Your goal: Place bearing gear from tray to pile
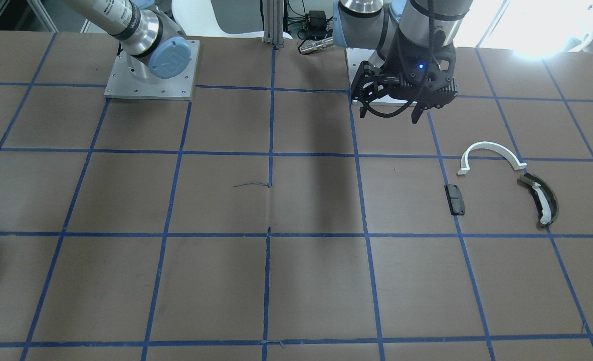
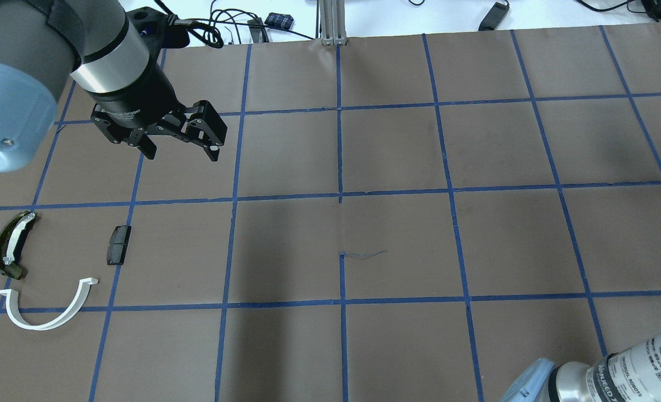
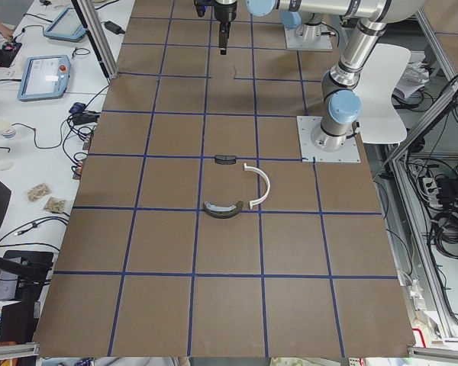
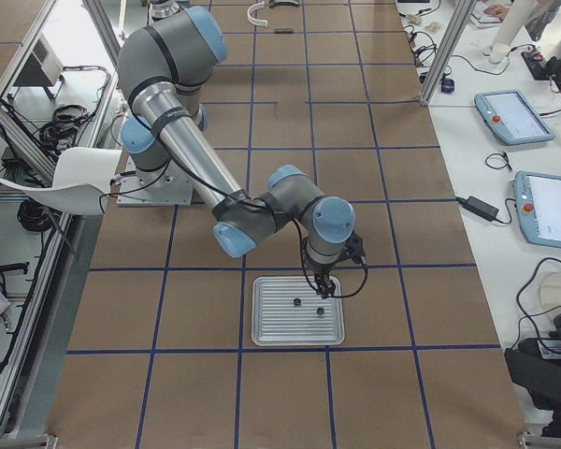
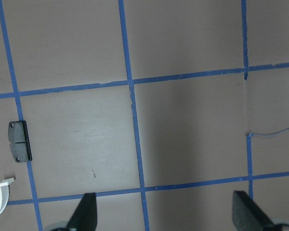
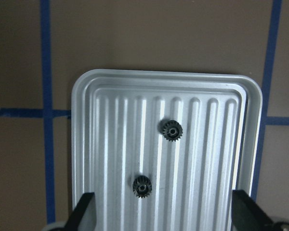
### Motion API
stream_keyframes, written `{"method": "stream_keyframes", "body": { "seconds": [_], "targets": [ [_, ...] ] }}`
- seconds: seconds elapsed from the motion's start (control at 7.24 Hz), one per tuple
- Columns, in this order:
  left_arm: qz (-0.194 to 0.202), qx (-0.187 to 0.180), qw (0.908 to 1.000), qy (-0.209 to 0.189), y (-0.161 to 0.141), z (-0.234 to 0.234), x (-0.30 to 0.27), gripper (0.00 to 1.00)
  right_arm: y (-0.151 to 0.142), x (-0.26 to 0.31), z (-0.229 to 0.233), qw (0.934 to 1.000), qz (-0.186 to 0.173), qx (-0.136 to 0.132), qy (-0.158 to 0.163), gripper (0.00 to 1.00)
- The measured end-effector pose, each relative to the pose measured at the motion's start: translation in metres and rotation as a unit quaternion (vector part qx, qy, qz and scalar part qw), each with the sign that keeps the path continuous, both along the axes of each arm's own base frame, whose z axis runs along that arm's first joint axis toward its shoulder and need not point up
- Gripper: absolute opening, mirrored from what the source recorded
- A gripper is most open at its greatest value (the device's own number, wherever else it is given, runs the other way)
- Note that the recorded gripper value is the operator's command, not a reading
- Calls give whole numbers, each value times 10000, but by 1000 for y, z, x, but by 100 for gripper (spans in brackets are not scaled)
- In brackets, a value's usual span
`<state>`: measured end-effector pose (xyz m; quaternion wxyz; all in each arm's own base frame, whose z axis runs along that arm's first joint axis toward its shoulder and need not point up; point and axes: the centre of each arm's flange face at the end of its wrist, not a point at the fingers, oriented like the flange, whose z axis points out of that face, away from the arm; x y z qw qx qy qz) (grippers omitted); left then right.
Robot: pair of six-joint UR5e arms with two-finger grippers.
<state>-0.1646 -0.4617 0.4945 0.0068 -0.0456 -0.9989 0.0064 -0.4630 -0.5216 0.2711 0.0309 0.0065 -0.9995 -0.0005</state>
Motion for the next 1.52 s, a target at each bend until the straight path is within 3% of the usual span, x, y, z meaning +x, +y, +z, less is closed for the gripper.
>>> {"method": "stream_keyframes", "body": {
  "seconds": [0.14,0.55,0.97,1.24,1.38,1.52],
  "targets": [
    [0,3,10000,0,0,0,0,100,-1,-6,-20,9994,-355,-19,47,100],
    [-8,-18,10000,-2,-1,1,0,100,9,4,-68,9966,-793,154,-150,96],
    [-6,-12,10000,-5,-1,1,1,100,18,11,-84,9954,-879,296,-226,79],
    [-7,-18,10000,-6,0,1,1,100,23,7,-87,9950,-906,392,-168,78],
    [-7,-27,10000,-6,-1,2,1,100,26,5,-89,9946,-934,419,-173,71],
    [-8,-29,10000,-4,-1,2,1,100,29,4,-92,9943,-950,441,-190,57]
  ]
}}
